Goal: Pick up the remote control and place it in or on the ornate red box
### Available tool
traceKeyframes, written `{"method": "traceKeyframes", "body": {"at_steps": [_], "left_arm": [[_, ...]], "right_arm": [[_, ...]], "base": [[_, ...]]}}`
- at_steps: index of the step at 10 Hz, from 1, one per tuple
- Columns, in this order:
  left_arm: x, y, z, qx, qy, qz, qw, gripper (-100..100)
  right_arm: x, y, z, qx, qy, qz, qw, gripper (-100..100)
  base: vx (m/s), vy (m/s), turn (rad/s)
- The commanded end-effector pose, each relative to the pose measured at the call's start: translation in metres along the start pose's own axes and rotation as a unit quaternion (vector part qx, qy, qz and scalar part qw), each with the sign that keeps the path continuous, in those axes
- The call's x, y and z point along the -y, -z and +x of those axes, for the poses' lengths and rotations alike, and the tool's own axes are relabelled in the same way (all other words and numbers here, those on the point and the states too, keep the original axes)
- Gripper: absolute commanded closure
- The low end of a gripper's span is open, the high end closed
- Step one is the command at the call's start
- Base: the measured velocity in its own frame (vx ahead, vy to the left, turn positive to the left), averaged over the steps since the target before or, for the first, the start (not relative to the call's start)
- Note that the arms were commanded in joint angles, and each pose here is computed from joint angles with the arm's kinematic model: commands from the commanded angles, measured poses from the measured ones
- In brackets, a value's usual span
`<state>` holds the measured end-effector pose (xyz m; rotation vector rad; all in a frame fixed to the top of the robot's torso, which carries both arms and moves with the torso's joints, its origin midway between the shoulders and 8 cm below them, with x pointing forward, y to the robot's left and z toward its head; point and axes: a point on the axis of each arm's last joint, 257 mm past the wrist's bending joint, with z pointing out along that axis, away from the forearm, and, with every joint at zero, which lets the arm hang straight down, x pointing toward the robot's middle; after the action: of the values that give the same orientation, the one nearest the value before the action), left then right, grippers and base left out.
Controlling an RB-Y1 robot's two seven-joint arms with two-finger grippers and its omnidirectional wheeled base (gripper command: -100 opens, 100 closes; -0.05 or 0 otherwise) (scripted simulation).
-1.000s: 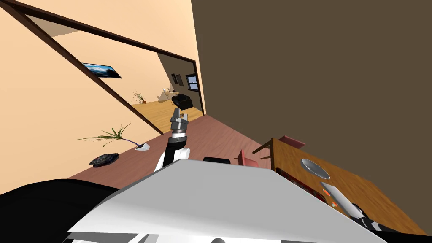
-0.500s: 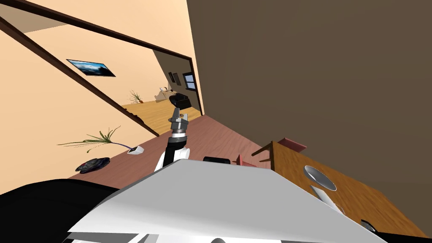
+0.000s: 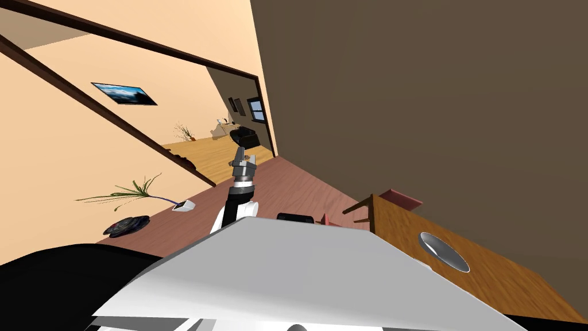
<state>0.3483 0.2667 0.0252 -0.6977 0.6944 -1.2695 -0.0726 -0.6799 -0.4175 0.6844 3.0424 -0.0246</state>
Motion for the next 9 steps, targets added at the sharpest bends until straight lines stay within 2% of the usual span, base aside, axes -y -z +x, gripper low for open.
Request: {"method": "traceKeyframes", "body": {"at_steps": [1,2,3,7,8,9], "left_arm": [[0.0,0.0,0.0,0.0,0.0,0.0,1.0,0],[0.0,0.0,0.0,0.0,0.0,0.0,1.0,0],[0.0,0.0,0.0,0.0,0.0,0.0,1.0,0],[0.0,0.0,0.0,0.0,0.0,0.0,1.0,0],[0.0,0.0,0.0,0.0,0.0,0.0,1.0,0],[0.0,0.0,0.0,0.0,0.0,0.0,1.0,0]], "right_arm": [[-0.01,-0.009,0.015,-0.016,-0.008,-0.013,0.9998,100],[-0.005,-0.007,0.009,-0.009,-0.004,-0.008,0.9999,100],[-0.007,-0.008,0.012,-0.012,-0.005,-0.011,0.9999,-100],[-0.007,-0.008,0.012,-0.012,-0.005,-0.011,0.9999,-100],[-0.007,-0.008,0.012,-0.012,-0.005,-0.011,0.9999,0],[-0.004,0.005,0.0,-0.011,-0.002,-0.013,0.9999,-100]], "base": [[0.022,0.0,-0.071],[0.007,0.002,-0.02],[0.0,0.0,0.0],[0.0,0.0,0.0],[0.0,0.0,0.0],[-0.013,0.019,-0.036]]}}
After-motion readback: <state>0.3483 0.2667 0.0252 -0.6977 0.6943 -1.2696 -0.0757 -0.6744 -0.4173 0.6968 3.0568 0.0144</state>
